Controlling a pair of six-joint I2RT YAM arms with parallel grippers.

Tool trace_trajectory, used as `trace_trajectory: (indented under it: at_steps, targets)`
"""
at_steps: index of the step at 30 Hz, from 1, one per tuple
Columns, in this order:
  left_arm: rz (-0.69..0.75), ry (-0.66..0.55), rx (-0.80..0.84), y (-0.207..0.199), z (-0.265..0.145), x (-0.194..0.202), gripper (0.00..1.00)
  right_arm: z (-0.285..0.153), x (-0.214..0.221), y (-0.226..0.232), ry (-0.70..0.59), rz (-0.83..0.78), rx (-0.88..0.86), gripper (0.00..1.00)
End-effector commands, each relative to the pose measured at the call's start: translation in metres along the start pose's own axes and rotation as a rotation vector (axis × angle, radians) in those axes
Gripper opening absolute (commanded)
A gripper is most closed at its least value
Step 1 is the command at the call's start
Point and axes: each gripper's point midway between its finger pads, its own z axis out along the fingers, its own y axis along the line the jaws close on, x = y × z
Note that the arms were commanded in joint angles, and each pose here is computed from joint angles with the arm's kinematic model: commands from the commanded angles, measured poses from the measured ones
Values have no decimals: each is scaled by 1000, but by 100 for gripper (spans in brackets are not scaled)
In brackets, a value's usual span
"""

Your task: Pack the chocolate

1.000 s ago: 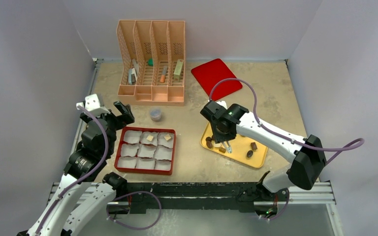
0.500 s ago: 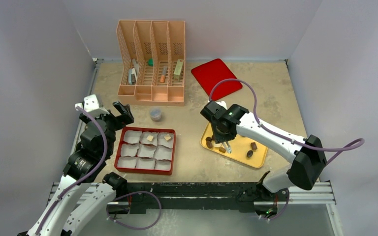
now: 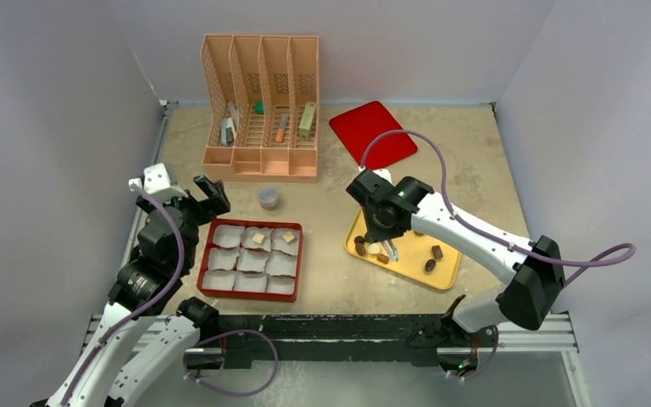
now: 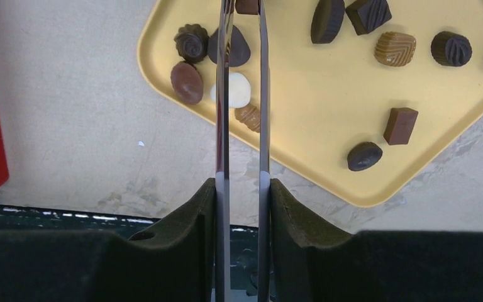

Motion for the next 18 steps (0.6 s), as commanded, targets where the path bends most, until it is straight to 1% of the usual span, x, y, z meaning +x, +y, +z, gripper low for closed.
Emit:
trace_trajectory:
  at_steps: [1, 11, 18]
  targets:
    - [-26, -42, 17, -4, -2, -14, 95, -31, -31, 3, -121, 33, -65, 17]
    - [-57, -70, 21, -4, -10, -30, 95, -66, -70, 39, -251, 20, -257, 19]
    - [-111, -120, 34, -4, -21, -55, 95, -85, -90, 84, -310, -52, -351, 21]
